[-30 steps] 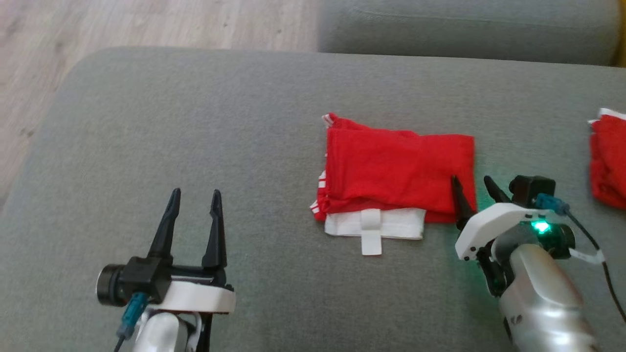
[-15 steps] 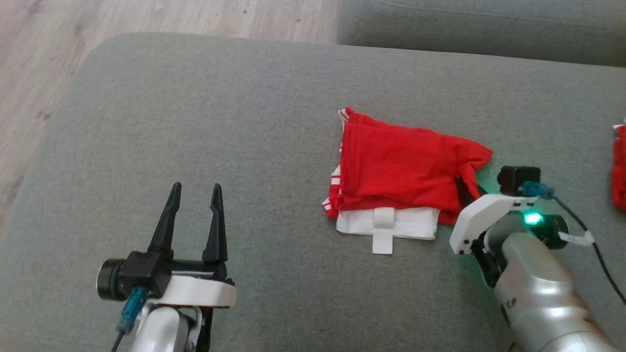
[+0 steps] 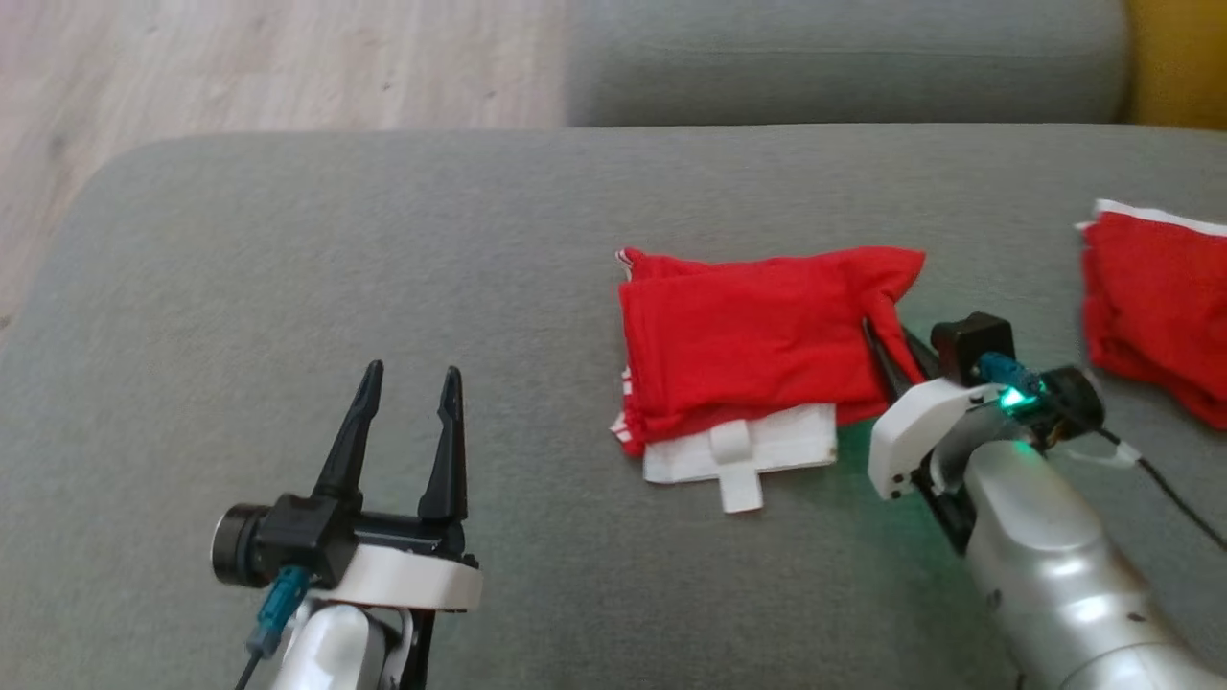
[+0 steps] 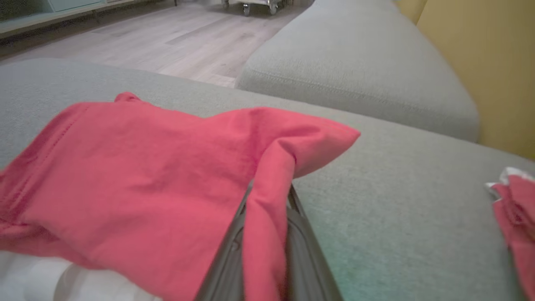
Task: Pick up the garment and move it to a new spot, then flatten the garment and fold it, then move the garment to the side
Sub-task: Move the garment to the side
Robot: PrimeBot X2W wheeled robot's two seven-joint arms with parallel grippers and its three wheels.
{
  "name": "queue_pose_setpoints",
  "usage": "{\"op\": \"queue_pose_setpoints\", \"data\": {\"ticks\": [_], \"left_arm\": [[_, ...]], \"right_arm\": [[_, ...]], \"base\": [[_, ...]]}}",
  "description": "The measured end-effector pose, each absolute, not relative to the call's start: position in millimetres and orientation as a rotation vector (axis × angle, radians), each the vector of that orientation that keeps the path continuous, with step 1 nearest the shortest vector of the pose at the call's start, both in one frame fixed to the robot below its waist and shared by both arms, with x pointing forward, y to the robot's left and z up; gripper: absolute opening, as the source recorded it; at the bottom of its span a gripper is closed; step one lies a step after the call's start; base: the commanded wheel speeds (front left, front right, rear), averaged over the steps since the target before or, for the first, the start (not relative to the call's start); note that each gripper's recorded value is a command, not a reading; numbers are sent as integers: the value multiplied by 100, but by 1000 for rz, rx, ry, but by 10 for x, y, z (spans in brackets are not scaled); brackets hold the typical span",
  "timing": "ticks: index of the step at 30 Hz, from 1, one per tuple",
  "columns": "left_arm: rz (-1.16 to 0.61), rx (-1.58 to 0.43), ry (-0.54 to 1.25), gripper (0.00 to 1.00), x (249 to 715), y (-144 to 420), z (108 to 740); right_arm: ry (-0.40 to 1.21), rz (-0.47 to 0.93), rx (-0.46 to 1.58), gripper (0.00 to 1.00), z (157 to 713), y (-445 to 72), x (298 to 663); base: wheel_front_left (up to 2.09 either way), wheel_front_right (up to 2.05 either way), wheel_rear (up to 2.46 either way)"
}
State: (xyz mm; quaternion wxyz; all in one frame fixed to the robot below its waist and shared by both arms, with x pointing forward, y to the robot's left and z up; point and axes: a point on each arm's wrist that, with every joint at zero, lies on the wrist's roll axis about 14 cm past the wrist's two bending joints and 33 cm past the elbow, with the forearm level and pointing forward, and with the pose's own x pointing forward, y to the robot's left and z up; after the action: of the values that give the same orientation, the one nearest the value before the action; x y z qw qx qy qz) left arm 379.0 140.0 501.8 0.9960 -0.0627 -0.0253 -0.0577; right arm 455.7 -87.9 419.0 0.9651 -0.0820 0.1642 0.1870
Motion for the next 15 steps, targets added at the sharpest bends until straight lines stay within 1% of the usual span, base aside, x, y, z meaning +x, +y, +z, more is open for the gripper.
{"op": "queue_pose_setpoints", "data": {"ticks": [3, 7, 8, 12, 15], "left_arm": [[-153, -129, -72, 100, 3827, 1265, 5095], [-190, -149, -94, 100, 3900, 1109, 5177], [-214, -155, -95, 100, 3943, 1024, 5179], [-247, -165, -81, 100, 4075, 901, 5125], [-269, -177, -88, 100, 4218, 818, 5134]], "right_arm": [[294, 361, -222, 0, 4311, -1079, 4561], [274, 330, -335, 0, 4404, -1498, 4548], [274, 296, -383, 0, 4473, -1764, 4586], [259, 205, -440, 0, 4710, -2319, 4796], [276, 146, -499, 0, 4828, -2702, 4926]], "base": [[0, 0, 0], [0, 0, 0], [0, 0, 0], [0, 0, 0], [0, 0, 0]]}}
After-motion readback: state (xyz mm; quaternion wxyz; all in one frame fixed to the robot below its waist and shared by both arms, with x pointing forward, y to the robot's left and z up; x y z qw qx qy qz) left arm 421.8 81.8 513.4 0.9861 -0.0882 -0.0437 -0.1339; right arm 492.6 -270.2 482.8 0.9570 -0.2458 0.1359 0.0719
